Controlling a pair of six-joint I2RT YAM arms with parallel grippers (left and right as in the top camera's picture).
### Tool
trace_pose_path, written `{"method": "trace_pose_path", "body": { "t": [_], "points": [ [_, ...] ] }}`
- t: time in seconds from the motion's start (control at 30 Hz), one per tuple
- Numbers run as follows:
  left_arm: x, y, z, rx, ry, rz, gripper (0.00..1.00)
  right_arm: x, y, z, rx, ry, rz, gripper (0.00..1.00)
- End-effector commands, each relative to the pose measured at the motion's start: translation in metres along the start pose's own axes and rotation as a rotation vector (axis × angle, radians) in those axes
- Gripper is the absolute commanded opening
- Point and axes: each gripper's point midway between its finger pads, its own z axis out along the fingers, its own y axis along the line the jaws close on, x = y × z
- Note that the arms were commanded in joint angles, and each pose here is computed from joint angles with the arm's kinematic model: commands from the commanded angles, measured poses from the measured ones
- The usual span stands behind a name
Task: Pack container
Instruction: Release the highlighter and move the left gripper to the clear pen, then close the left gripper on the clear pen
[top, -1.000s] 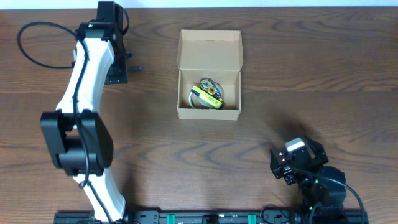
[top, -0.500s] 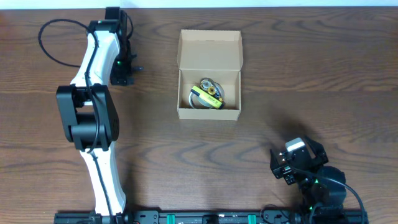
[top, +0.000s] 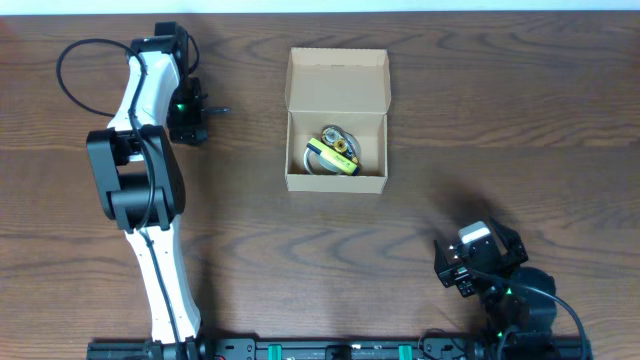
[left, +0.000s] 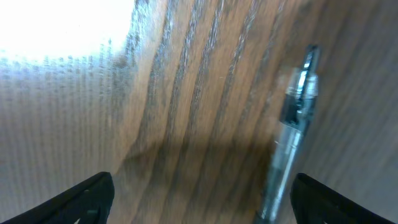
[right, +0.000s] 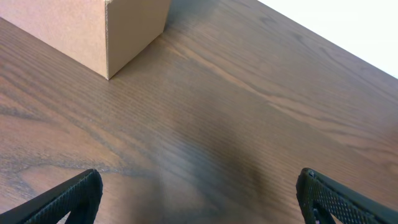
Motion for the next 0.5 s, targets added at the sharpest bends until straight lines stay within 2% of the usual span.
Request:
{"method": "trace_pose_path", "body": {
  "t": [0.0, 0.27, 0.47],
  "points": [
    [0.002, -0.004, 0.006, -0.001, 0.011, 0.002, 0.91, 0.001, -0.001, 0.0, 0.008, 0.002, 0.015, 0.99],
    [0.002, -0.021, 0.006, 0.064, 0.016, -0.004, 0.9, 0.001, -0.001, 0.0, 0.008, 0.002, 0.015, 0.99],
    [0.003, -0.022, 0.006, 0.068, 0.016, -0.002, 0.8, 0.001, -0.001, 0.0, 0.008, 0.002, 0.015, 0.99]
  ]
}}
